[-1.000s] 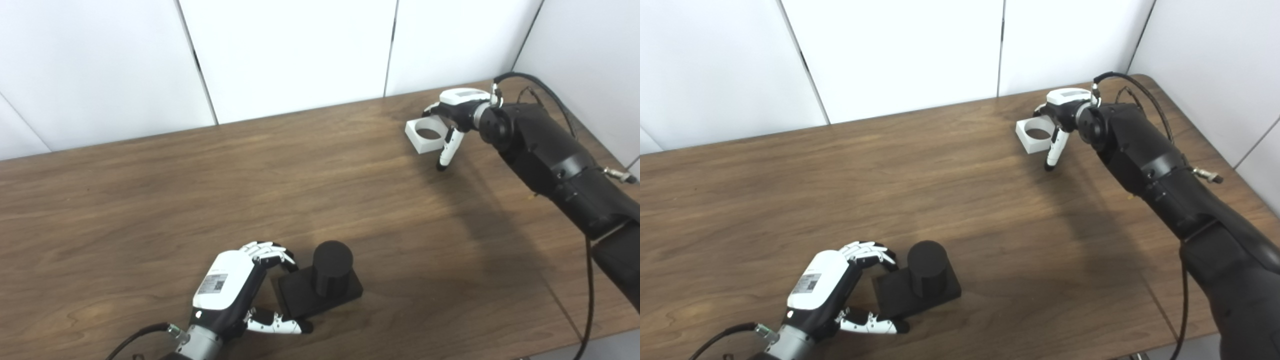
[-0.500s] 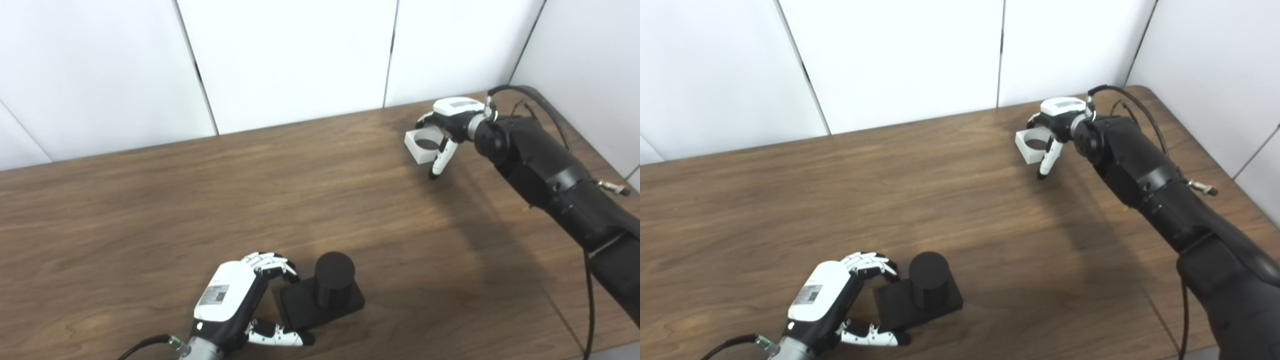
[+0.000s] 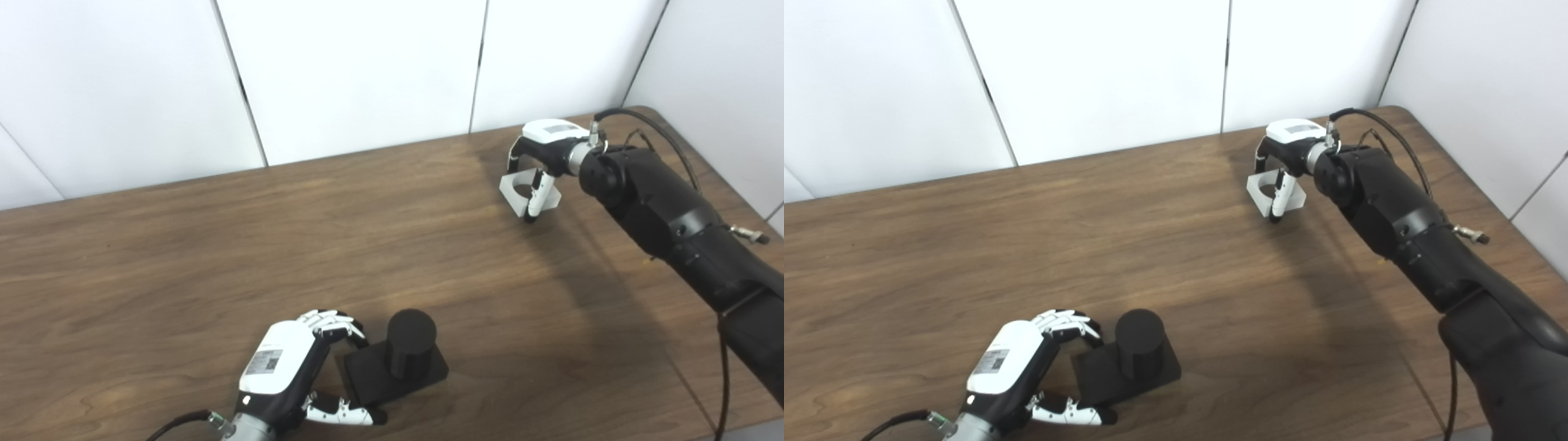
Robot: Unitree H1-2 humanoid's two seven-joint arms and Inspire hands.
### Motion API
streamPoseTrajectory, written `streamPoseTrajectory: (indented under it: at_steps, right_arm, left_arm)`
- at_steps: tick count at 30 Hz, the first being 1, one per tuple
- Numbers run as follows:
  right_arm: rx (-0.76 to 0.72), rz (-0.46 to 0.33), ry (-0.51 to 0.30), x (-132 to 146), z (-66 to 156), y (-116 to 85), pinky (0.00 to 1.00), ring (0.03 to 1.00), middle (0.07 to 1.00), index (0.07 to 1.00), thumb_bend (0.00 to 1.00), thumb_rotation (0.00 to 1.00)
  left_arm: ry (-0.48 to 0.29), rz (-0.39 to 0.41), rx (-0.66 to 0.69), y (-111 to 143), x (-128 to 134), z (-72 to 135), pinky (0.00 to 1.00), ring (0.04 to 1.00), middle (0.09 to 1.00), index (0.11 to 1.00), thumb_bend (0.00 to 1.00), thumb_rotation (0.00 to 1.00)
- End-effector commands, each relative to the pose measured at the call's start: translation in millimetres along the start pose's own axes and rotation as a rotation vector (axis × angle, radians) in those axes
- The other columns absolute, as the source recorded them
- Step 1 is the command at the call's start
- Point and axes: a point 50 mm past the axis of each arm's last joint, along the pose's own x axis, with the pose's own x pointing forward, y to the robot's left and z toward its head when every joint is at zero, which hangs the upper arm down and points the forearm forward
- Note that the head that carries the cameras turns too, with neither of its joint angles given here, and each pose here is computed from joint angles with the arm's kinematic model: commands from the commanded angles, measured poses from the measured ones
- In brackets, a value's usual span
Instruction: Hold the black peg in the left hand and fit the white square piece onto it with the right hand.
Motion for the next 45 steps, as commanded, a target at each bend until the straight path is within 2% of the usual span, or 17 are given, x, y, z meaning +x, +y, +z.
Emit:
streamPoseTrajectory:
  at_steps: [1,13,15,19,23,26,30,37,45]
  right_arm:
    - [-0.031,-0.07,0.005,-2,-9,-20,0.86,0.904,0.798,0.486,0.52,0.13]
    - [-0.029,-0.066,0.004,-5,-15,-10,0.85,0.894,0.786,0.487,0.52,0.13]
    - [-0.024,-0.083,-0.02,-10,-13,-14,0.85,0.897,0.795,0.487,0.52,0.13]
    - [-0.053,-0.114,-0.088,-28,1,-34,0.85,0.891,0.796,0.487,0.52,0.13]
    - [-0.076,-0.118,-0.146,-52,15,-54,0.86,0.887,0.797,0.486,0.52,0.13]
    - [-0.108,-0.114,-0.204,-86,37,-73,0.93,0.894,0.796,0.486,0.52,0.13]
    - [-0.151,-0.136,-0.298,-129,62,-88,0.93,0.886,0.787,0.485,0.52,0.13]
    - [-0.199,-0.206,-0.437,-181,98,-99,0.92,0.876,0.777,0.485,0.52,0.13]
    - [-0.206,-0.242,-0.566,-214,128,-105,0.93,0.862,0.752,0.483,0.52,0.13]
  left_arm:
    - [0.019,-0.1,-0.014,-17,-3,-1,0.85,0.823,0.761,0.488,0.51,0.04]
    - [0.019,-0.095,-0.014,-18,0,-2,0.85,0.825,0.761,0.488,0.51,0.04]
    - [0.019,-0.096,-0.006,-19,2,-3,0.84,0.823,0.761,0.488,0.51,0.04]
    - [0.02,-0.102,0.004,-19,5,-3,0.85,0.826,0.763,0.488,0.51,0.04]
    - [0.021,-0.101,-0.001,-20,8,-4,0.85,0.826,0.761,0.488,0.51,0.04]
    - [0.021,-0.096,-0.01,-21,10,-4,0.85,0.823,0.759,0.488,0.51,0.04]
    - [0.019,-0.095,-0.018,-21,12,-5,0.85,0.825,0.76,0.488,0.51,0.04]
    - [0.017,-0.096,-0.011,-21,14,-5,0.85,0.827,0.762,0.488,0.51,0.04]
    - [0.023,-0.101,-0.008,-21,17,-2,0.86,0.831,0.765,0.488,0.51,0.04]
